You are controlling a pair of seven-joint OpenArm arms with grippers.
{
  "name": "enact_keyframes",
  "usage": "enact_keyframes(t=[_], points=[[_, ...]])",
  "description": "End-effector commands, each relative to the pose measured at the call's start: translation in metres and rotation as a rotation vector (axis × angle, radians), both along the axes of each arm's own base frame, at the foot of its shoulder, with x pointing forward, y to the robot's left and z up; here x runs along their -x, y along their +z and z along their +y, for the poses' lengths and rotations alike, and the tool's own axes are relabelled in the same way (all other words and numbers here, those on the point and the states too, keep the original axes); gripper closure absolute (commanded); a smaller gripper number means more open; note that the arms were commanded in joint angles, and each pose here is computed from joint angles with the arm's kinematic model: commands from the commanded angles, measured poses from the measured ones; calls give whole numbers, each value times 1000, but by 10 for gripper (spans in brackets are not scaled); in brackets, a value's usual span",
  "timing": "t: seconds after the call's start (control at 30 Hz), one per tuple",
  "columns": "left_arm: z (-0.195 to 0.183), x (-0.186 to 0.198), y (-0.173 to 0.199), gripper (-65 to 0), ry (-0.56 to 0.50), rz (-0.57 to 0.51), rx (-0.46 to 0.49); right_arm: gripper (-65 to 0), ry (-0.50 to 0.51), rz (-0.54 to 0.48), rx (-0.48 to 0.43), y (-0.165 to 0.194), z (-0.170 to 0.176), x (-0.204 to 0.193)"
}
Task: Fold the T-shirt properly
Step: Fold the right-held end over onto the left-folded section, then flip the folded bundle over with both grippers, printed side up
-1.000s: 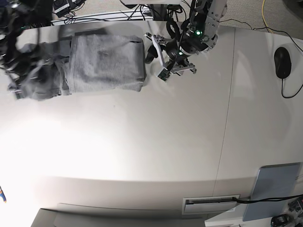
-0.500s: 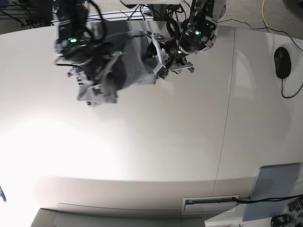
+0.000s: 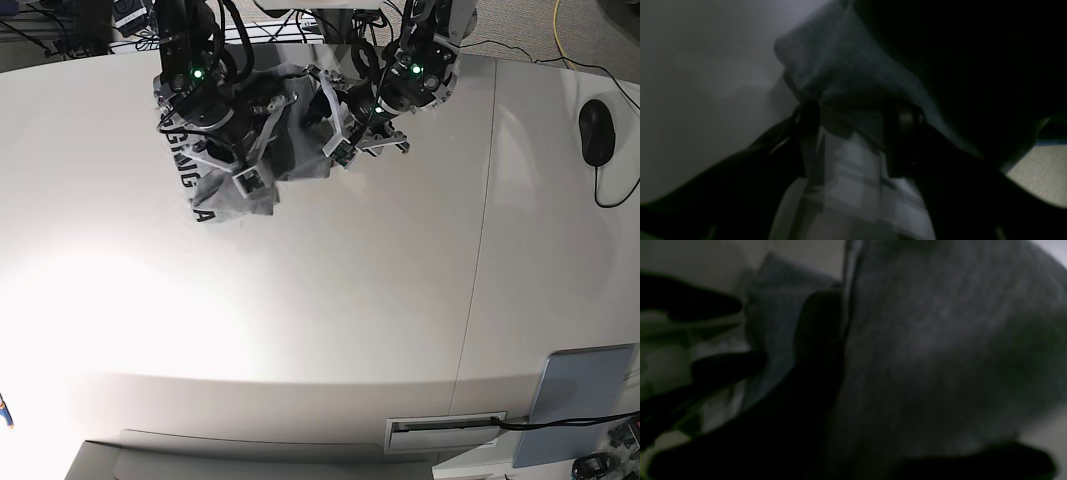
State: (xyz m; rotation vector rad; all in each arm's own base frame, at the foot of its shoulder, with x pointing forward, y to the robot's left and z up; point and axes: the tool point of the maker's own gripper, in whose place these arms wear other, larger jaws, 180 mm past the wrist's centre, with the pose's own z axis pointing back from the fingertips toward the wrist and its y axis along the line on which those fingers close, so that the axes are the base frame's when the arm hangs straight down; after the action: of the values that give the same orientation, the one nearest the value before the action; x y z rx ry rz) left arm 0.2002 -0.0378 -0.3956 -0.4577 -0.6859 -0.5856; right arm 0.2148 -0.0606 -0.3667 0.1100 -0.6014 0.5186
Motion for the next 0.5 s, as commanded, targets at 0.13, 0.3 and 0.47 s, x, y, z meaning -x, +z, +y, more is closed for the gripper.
enact_keyframes(t=[0.13, 0.3, 0.47], points=[[-4, -6, 10, -305, 0, -35, 28, -194, 23, -56, -78, 19, 14, -6], [9, -10, 3, -305, -3, -71, -70, -194, 59, -150, -220, 63, 35, -9], [41, -18, -1, -305, 59, -89, -153, -194, 111, -195, -290, 82, 48, -7]])
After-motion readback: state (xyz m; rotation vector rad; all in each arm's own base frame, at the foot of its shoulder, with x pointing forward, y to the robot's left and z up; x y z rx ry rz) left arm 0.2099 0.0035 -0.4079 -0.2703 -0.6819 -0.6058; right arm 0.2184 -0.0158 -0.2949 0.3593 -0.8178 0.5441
